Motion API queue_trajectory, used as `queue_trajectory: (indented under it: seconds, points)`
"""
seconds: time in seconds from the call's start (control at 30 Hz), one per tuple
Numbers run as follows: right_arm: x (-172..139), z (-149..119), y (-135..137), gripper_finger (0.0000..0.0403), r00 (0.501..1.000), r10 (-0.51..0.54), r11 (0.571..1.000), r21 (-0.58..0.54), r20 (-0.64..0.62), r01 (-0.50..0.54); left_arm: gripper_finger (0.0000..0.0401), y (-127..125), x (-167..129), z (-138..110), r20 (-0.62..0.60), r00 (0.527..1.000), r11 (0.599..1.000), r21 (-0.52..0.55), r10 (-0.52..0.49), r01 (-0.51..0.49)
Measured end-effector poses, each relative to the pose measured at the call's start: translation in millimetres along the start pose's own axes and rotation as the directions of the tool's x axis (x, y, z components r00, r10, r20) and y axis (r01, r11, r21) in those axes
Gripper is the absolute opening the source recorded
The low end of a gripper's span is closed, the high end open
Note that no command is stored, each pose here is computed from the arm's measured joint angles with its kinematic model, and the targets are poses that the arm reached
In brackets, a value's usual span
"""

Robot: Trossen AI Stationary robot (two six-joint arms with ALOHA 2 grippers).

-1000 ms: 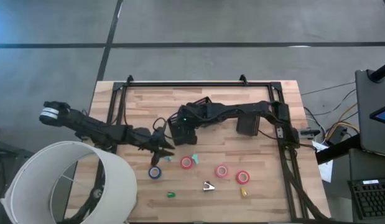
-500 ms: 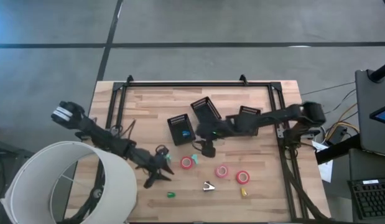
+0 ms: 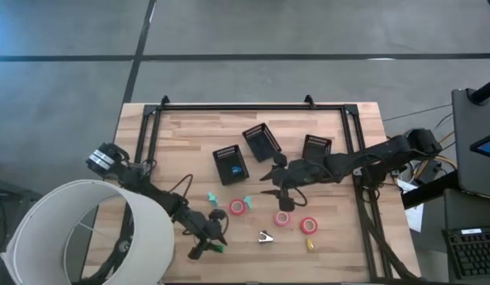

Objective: Pick and place Stapler, Stapler remover, tape
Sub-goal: Put the green stapler into the left black basket

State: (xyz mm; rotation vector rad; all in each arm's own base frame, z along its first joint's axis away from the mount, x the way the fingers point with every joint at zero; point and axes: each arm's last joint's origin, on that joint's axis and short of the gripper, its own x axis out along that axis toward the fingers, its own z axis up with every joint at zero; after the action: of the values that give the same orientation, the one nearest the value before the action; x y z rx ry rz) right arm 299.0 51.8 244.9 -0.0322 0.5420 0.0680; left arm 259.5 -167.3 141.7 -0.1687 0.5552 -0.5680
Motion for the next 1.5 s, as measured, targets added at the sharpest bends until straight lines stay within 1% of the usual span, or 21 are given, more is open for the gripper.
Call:
queue_trajectory:
  seconds: [0.1, 0.17, 0.27, 0.33, 0.37, 0.53, 0.63, 0.7, 1.03, 1.37, 1.5]
  points:
    - [-5, -2, 1, 0.0194, 1.000, 0.005, 1.000, -0.006, 0.007, -0.005, 0.0145, 1, 3, -3, -0.037, 0.999, 1.000, -0.025, 0.017, -0.018]
    - [-7, -1, 1, 0.0194, 1.000, 0.005, 1.000, -0.009, 0.023, -0.005, 0.0145, 3, 2, -8, -0.072, 0.996, 0.998, -0.036, 0.054, -0.057]
    - [-9, -7, 0, 0.0194, 1.000, 0.004, 0.999, -0.033, 0.005, -0.004, 0.0145, 5, 3, -11, -0.073, 0.994, 0.992, -0.086, 0.081, -0.088]
    - [-10, -8, 0, 0.0194, 1.000, 0.007, 0.999, -0.043, 0.009, -0.006, 0.0145, 4, 3, -11, -0.074, 0.994, 0.989, -0.117, 0.086, -0.094]
    - [-11, -10, 0, 0.0194, 1.000, 0.006, 0.999, -0.050, -0.006, -0.006, 0.0145, 2, 4, -11, -0.072, 0.994, 0.988, -0.121, 0.083, -0.091]
    - [-11, -9, 0, 0.0194, 1.000, 0.007, 0.998, -0.059, 0.007, -0.006, 0.0145, 1, 8, -21, -0.114, 0.988, 0.983, -0.135, 0.107, -0.122]
    - [-11, -8, 0, 0.0194, 1.000, 0.006, 0.997, -0.072, 0.010, -0.006, 0.0145, -1, 12, -24, -0.117, 0.988, 0.979, -0.163, 0.105, -0.123]
    - [-11, -8, 0, 0.0194, 1.000, 0.006, 0.997, -0.080, 0.014, -0.005, 0.0145, -2, 14, -29, -0.139, 0.984, 0.978, -0.161, 0.113, -0.135]
    - [-10, -9, 0, 0.0194, 1.000, 0.006, 0.997, -0.081, 0.007, -0.006, 0.0144, -1, 15, -33, -0.146, 0.977, 0.973, -0.150, 0.154, -0.175]
    - [-10, -9, 0, 0.0194, 1.000, 0.006, 0.997, -0.080, 0.006, -0.006, 0.0144, -2, 4, -30, -0.199, 0.964, 0.966, -0.152, 0.178, -0.210]
    - [-10, -9, 0, 0.0194, 1.000, 0.006, 0.997, -0.081, 0.006, -0.006, 0.0144, -3, 1, -33, -0.249, 0.949, 0.962, -0.142, 0.194, -0.234]
